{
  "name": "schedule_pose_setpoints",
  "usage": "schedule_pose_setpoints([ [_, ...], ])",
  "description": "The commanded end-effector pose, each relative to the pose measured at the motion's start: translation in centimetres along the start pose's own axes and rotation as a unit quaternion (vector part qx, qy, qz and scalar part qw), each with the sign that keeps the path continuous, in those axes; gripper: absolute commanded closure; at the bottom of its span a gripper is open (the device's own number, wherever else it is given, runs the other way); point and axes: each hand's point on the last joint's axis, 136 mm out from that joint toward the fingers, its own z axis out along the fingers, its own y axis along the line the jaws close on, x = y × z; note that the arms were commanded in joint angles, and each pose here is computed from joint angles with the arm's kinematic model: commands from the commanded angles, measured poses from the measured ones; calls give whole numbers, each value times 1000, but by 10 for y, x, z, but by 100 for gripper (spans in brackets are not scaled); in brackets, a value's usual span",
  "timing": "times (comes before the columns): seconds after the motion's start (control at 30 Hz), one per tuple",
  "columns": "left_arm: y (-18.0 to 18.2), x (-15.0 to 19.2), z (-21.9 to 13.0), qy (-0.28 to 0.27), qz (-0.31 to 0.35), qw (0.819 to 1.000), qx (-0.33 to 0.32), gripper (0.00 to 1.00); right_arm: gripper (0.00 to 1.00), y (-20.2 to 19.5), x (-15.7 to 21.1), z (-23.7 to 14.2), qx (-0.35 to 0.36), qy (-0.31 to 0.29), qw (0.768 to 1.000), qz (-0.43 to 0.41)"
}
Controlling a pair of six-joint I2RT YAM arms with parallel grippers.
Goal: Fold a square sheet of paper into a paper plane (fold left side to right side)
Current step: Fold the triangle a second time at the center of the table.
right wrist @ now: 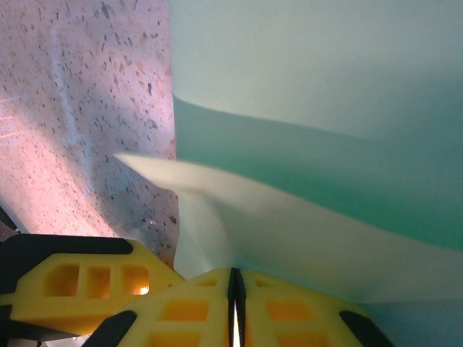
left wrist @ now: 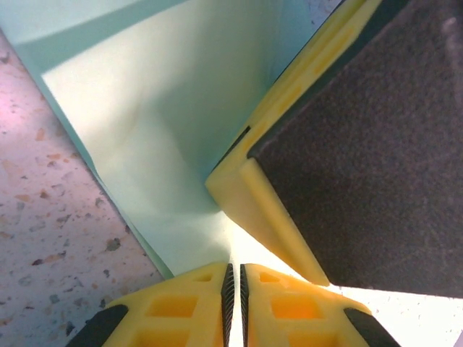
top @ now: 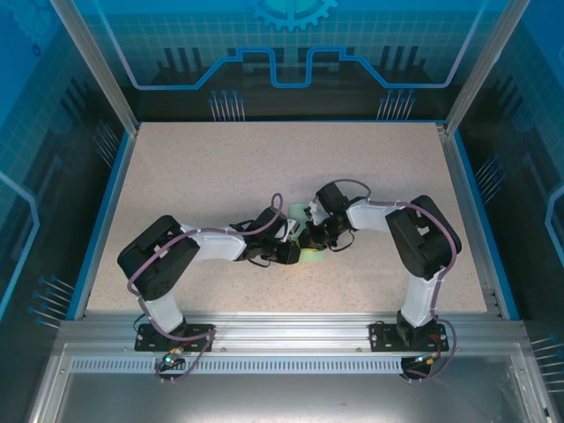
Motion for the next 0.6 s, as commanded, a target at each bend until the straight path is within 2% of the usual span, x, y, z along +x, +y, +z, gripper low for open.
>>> schedule_pose_setpoints([
  [0.0, 35, 38, 5, 57, -33, 996, -63, 84, 87, -27, -5, -1, 57, -3, 998, 11],
  [0.57, 36, 38, 8, 57, -32, 996, -60, 84, 87, -59, -44, -26, 72, -38, 996, 41],
])
